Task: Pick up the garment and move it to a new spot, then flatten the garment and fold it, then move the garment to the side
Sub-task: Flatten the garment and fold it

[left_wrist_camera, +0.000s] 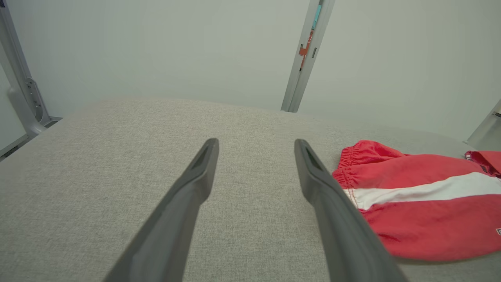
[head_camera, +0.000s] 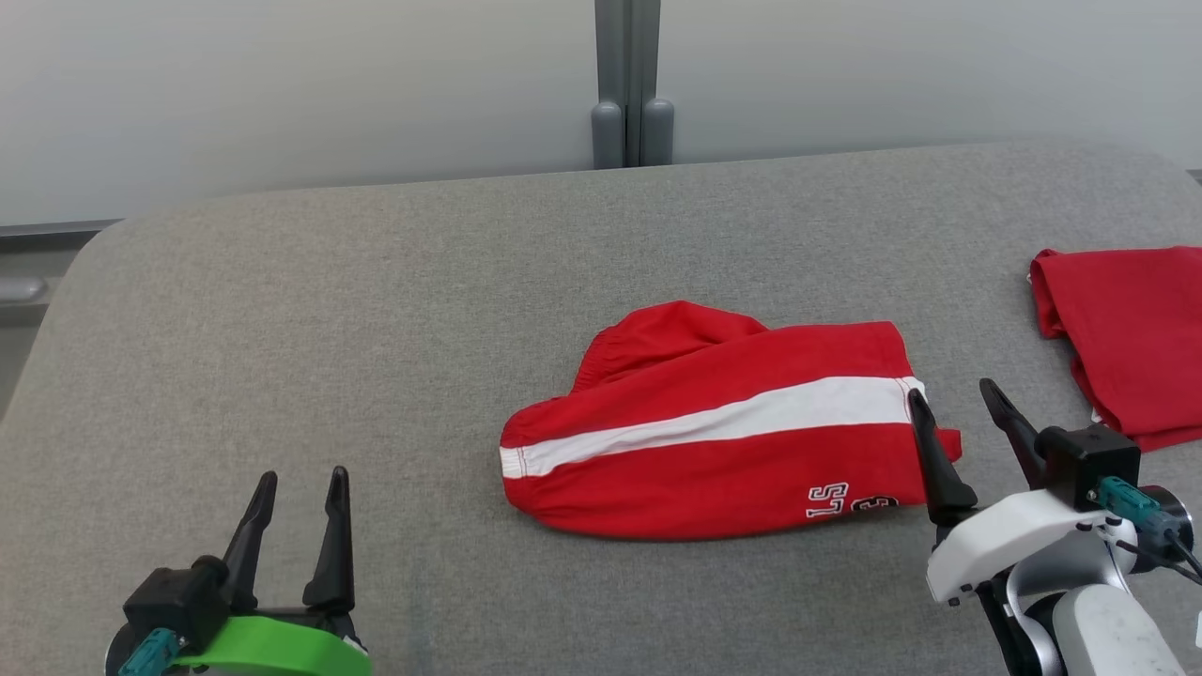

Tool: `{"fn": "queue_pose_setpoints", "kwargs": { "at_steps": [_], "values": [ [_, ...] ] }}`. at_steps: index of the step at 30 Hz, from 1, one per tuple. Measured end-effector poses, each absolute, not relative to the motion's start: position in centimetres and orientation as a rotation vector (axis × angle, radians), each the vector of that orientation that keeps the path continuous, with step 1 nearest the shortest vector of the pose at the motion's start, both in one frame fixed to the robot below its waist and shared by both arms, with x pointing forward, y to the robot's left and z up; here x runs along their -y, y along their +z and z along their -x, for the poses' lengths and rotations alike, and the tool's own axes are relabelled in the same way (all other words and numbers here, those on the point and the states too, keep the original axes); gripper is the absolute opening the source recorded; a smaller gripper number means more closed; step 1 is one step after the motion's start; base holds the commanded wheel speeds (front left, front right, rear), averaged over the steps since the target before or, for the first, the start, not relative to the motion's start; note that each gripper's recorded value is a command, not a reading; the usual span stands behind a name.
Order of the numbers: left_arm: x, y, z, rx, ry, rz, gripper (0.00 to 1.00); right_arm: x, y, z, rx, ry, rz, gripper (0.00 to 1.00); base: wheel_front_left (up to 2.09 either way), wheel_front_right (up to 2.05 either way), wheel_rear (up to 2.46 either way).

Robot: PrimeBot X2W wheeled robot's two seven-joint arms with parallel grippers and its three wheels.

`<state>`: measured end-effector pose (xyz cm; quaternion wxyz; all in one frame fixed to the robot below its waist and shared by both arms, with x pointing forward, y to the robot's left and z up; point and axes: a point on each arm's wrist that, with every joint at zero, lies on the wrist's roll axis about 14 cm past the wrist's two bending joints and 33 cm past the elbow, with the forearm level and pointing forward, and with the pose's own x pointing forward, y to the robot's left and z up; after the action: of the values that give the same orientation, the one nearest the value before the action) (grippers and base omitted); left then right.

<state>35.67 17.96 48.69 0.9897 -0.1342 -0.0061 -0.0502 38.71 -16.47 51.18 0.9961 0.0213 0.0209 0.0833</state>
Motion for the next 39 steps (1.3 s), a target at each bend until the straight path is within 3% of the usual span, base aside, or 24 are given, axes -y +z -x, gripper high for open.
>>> {"fn": "queue_pose_setpoints", "kwargs": {
  "at_steps": [6, 15, 22, 32, 34, 35, 36, 39],
  "values": [
    [-15.3, 48.3, -36.9, -0.027, -0.182, 0.287, 1.00, 16.5, 51.7, -40.2, -0.065, 0.186, -0.023, 1.00, 0.00, 0.00, 0.00],
    [-6.7, 44.1, -38.0, -0.361, -0.423, 0.361, 1.00, 17.7, 47.4, -41.6, -0.408, 0.174, -0.105, 1.00, 0.00, 0.00, 0.00],
    [-5.4, 41.3, -38.7, -0.495, -0.444, 0.361, 1.00, 18.1, 45.4, -41.9, -0.580, 0.167, -0.188, 1.00, 0.00, 0.00, 0.00],
    [-4.9, 40.0, -39.1, -0.541, -0.451, 0.378, 1.00, 17.0, 43.8, -43.4, -0.671, 0.202, -0.240, 1.00, 0.00, 0.00, 0.00],
    [-4.9, 40.1, -39.2, -0.539, -0.452, 0.384, 0.44, 16.8, 43.7, -43.7, -0.674, 0.208, -0.246, 1.00, 0.00, 0.00, 0.00],
    [-4.8, 40.1, -39.3, -0.535, -0.456, 0.385, 0.08, 16.7, 43.6, -43.7, -0.680, 0.213, -0.246, 1.00, 0.00, 0.00, 0.00],
    [-4.7, 40.2, -39.3, -0.531, -0.458, 0.390, 0.00, 16.5, 43.5, -43.8, -0.684, 0.217, -0.247, 1.00, 0.00, 0.00, 0.00],
    [-4.6, 40.2, -39.3, -0.528, -0.461, 0.402, 0.00, 16.0, 43.3, -43.9, -0.688, 0.238, -0.242, 1.00, 0.00, 0.00, 0.00]
  ]
}}
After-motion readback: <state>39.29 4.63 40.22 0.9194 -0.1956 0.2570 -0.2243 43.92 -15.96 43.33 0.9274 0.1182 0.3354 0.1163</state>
